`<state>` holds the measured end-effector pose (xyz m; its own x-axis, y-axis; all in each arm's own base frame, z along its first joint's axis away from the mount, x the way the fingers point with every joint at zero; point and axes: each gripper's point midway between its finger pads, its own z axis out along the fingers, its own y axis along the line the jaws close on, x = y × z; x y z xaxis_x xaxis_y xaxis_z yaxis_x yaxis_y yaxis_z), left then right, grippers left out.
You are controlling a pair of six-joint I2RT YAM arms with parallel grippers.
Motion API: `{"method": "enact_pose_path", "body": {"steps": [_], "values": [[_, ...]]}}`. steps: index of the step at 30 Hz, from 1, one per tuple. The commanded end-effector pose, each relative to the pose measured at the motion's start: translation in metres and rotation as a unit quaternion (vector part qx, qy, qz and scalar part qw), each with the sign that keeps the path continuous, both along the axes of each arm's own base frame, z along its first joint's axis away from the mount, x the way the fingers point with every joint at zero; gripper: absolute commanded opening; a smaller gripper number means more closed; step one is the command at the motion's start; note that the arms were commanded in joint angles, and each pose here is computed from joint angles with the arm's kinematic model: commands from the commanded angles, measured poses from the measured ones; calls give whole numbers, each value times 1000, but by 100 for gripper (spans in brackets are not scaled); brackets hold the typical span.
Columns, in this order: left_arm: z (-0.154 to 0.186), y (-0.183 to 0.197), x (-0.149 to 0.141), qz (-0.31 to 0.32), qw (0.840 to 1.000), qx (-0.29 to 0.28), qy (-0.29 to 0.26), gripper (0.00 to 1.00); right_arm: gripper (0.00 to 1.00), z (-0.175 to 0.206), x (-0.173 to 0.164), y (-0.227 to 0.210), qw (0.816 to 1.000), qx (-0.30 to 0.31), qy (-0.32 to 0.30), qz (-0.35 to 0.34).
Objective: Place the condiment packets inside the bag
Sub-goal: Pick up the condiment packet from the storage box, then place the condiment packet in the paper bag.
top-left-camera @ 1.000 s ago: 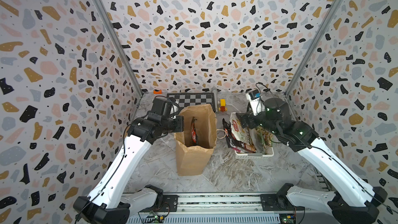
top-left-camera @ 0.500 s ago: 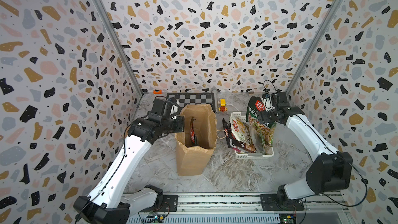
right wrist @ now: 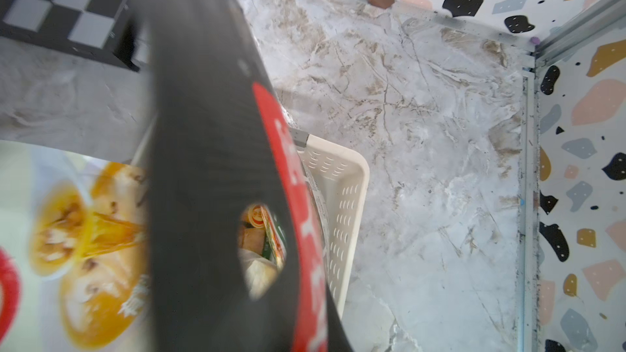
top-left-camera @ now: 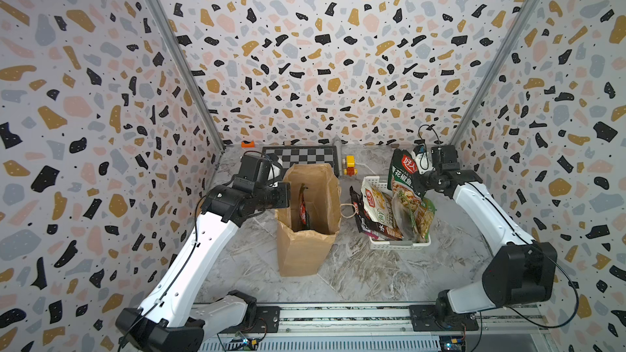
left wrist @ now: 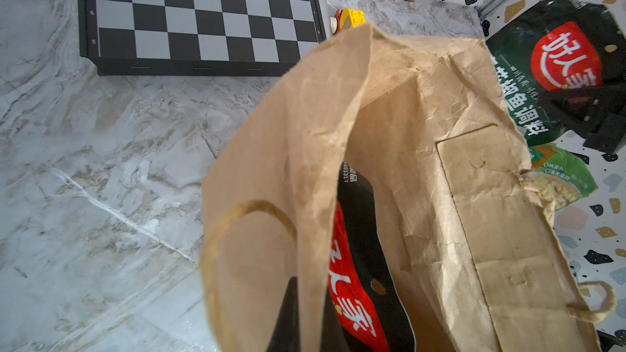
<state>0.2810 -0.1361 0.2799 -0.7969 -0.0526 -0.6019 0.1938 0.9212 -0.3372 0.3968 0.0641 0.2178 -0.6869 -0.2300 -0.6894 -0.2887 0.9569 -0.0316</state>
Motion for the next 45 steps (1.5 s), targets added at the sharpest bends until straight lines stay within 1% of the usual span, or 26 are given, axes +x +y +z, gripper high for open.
{"method": "enact_pose_path", "body": {"steps": [1, 6, 8, 9, 10, 13, 16, 18, 21, 24, 28, 32, 36, 42, 45], "values": [[6, -3, 4, -9, 1000, -3, -21, 0, 0, 91, -10, 17, 992, 73, -101, 6], [6, -2, 4, -7, 1000, -2, -21, 0, 0, 152, -41, 52, 981, 142, -127, 47], [5, -3, 4, -8, 1000, -3, -19, 0, 0, 182, -58, 73, 971, 178, -144, 73], [5, -3, 5, -8, 1000, -3, -19, 0, 0, 198, -67, 87, 963, 201, -153, 94], [5, -3, 5, -7, 1000, -3, -20, 0, 0, 219, -81, 105, 951, 233, -166, 121], [5, -4, 5, -8, 1000, -4, -20, 0, 0, 263, -113, 148, 917, 294, -187, 194], [4, -4, 5, -8, 1000, -5, -18, 0, 0, 291, -137, 183, 881, 364, -178, 246], [5, -3, 4, -8, 1000, -5, -20, 0, 0, 303, -147, 200, 857, 409, -171, 262], [5, -4, 5, -8, 1000, -5, -20, 0, 0, 308, -157, 221, 833, 451, -157, 277], [4, -4, 5, -8, 1000, -5, -20, 0, 0, 301, -164, 241, 822, 473, -140, 285], [5, -4, 5, -8, 1000, -6, -20, 0, 0, 278, -165, 269, 813, 492, -109, 290], [5, -4, 5, -9, 1000, -6, -21, 0, 0, 243, -166, 303, 810, 502, -45, 301], [3, -4, 5, -9, 1000, -5, -20, 0, 0, 223, -170, 323, 801, 515, -5, 306], [3, -4, 5, -9, 1000, -5, -19, 0, 0, 226, -179, 334, 796, 520, -7, 310], [2, -4, 5, -10, 1000, -4, -17, 0, 0, 238, -186, 338, 788, 528, -14, 317]]}}
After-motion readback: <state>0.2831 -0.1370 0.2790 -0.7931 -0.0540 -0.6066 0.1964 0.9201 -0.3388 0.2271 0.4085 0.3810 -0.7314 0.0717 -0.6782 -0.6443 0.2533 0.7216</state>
